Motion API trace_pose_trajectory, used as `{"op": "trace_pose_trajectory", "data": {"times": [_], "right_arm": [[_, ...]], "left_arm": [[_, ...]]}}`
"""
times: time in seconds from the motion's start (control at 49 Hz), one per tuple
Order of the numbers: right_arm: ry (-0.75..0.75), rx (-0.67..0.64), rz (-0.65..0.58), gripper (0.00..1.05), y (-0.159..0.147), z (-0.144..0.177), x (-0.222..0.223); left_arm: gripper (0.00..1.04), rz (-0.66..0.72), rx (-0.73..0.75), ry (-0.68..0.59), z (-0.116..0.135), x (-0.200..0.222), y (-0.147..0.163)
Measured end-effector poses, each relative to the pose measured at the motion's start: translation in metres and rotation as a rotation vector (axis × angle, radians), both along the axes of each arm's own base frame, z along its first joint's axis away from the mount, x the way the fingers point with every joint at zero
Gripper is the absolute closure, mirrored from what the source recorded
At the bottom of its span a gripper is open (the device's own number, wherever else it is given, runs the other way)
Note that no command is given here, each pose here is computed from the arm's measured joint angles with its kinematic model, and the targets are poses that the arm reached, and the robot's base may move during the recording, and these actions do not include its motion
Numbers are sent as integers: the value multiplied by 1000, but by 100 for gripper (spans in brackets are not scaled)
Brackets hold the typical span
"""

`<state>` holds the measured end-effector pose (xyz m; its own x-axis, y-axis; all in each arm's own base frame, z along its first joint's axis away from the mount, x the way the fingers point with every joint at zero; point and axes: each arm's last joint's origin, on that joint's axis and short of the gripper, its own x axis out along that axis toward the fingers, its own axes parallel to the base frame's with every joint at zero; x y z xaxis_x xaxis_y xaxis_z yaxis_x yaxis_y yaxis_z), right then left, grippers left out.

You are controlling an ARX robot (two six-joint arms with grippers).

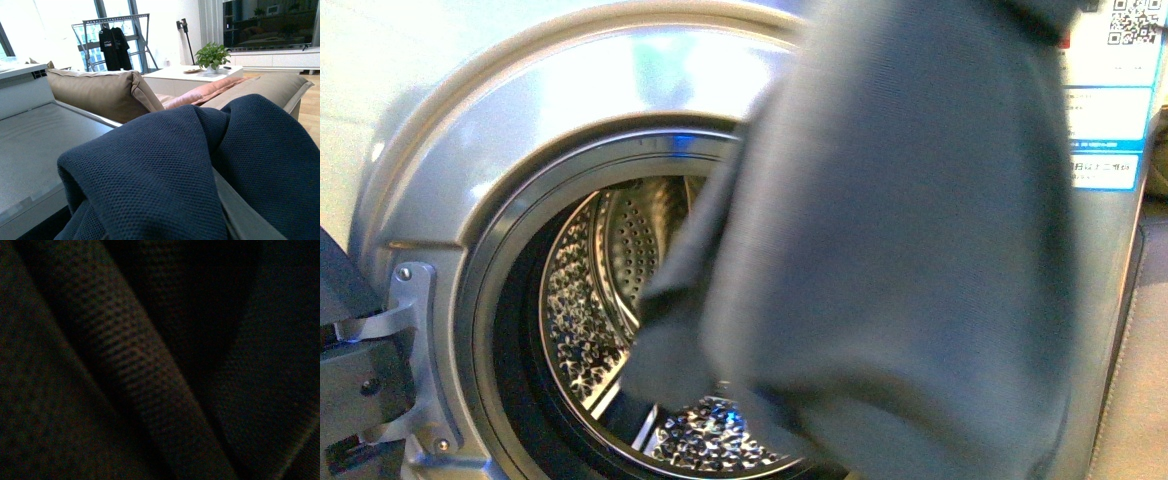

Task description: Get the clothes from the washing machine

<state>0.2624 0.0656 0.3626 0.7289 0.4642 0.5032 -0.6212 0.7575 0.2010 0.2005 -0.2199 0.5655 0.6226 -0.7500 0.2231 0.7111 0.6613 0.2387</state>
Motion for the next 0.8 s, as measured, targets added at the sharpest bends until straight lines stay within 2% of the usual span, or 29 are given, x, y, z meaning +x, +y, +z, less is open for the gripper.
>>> {"op": "trace_pose_trajectory", "data": {"times": [0.061,0.163,0.469,0.653,0.796], "right_arm": [[-6,-2,-34,99,-15,3,-9],[-20,14,-93,99,-42,13,-21],[-25,15,-253,99,-106,34,-58],[-44,12,-374,99,-150,48,-84],[-18,7,-535,99,-193,53,-105]], "left_arm": [[72,-3,0,0,0,0,0],[51,-3,-3,-4,1,-1,1],[6,-3,-9,-9,3,-2,2],[6,-3,-9,-9,3,-2,2],[7,-3,-9,-10,4,-2,2]]}}
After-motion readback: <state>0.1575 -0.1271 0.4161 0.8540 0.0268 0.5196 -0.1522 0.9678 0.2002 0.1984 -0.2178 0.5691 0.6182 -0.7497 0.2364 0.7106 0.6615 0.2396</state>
